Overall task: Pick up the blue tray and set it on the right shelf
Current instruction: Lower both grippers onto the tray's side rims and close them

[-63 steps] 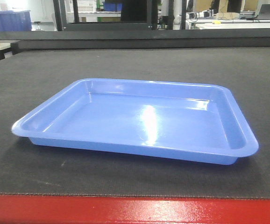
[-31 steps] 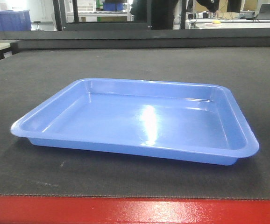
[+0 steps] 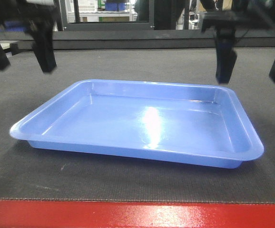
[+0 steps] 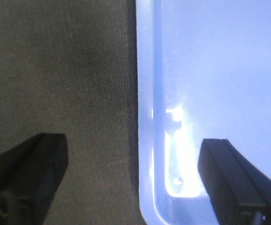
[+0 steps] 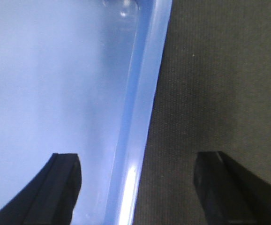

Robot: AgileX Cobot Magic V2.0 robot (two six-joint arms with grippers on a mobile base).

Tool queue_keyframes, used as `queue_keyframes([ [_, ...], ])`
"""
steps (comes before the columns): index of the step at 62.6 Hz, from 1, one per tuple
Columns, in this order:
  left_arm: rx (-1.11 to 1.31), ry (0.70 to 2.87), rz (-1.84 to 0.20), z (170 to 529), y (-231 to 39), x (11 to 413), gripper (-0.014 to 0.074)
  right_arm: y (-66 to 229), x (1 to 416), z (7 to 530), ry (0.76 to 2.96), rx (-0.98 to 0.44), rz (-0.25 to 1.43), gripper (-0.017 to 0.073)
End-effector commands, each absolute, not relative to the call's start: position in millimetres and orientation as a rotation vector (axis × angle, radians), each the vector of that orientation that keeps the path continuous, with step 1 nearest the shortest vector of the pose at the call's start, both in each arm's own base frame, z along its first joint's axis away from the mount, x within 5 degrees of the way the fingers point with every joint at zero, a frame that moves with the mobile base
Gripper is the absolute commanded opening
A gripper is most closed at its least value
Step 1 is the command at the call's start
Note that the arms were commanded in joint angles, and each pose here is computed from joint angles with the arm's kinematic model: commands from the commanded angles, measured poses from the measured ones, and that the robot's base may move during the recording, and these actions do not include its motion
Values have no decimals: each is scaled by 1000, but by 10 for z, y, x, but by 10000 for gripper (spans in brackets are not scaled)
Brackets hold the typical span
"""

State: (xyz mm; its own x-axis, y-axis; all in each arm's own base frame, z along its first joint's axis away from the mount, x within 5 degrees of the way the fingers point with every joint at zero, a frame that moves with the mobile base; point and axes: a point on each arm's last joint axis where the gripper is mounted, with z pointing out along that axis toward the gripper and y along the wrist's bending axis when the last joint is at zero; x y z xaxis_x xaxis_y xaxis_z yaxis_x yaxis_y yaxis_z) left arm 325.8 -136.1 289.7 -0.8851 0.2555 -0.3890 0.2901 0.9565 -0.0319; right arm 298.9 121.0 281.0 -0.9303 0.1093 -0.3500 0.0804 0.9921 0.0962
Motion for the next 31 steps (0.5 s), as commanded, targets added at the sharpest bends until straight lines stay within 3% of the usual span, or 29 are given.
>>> queue_keyframes([
  [1,368,2643,-155,3028,-1402,3312,472,1212,3068,2947,2687,153,142,589],
  [9,309,2662,-167,2893,-1440,3400,472,1214,3142,2836,2703,216,142,589],
  [31,276,2694,-163,2782,-1530,3606,472,1269,3253,2589,2758,229,121,589],
])
